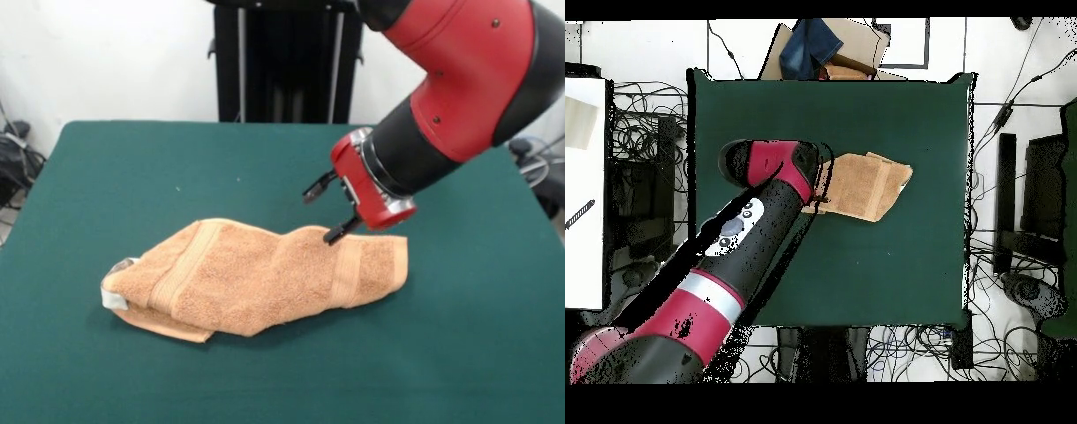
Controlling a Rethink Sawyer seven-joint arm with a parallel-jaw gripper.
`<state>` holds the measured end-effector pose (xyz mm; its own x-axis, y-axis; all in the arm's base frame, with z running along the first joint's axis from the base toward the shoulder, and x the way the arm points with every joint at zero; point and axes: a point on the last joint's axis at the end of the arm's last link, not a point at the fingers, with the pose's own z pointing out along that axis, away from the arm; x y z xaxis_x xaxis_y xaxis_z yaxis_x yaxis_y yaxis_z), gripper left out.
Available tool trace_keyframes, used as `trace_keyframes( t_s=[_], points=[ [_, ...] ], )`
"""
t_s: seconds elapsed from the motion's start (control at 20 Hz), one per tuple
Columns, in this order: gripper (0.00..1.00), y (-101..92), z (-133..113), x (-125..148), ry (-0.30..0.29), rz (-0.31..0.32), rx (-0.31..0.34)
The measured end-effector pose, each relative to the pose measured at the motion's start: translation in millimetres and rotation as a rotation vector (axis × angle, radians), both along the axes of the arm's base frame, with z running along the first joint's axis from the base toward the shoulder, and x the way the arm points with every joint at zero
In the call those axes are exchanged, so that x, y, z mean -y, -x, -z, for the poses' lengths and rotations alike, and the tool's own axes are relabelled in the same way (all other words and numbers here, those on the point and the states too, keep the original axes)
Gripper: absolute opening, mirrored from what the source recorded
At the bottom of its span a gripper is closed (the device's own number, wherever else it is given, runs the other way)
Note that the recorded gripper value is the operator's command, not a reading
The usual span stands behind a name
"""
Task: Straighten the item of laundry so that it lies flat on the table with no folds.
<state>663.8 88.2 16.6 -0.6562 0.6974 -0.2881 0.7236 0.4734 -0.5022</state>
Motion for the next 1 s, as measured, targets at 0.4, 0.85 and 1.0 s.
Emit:
trace_keyframes(
  t_s=[0.4,0.85,1.0],
  points=[
    [1.00,-5.7,15.3,-20.2,-0.006,0.005,-0.010],
    [1.00,0.5,39.4,-39.8,0.027,0.026,0.002],
    [1.00,8.2,42.4,-49.0,0.045,0.045,-0.010]
  ],
)
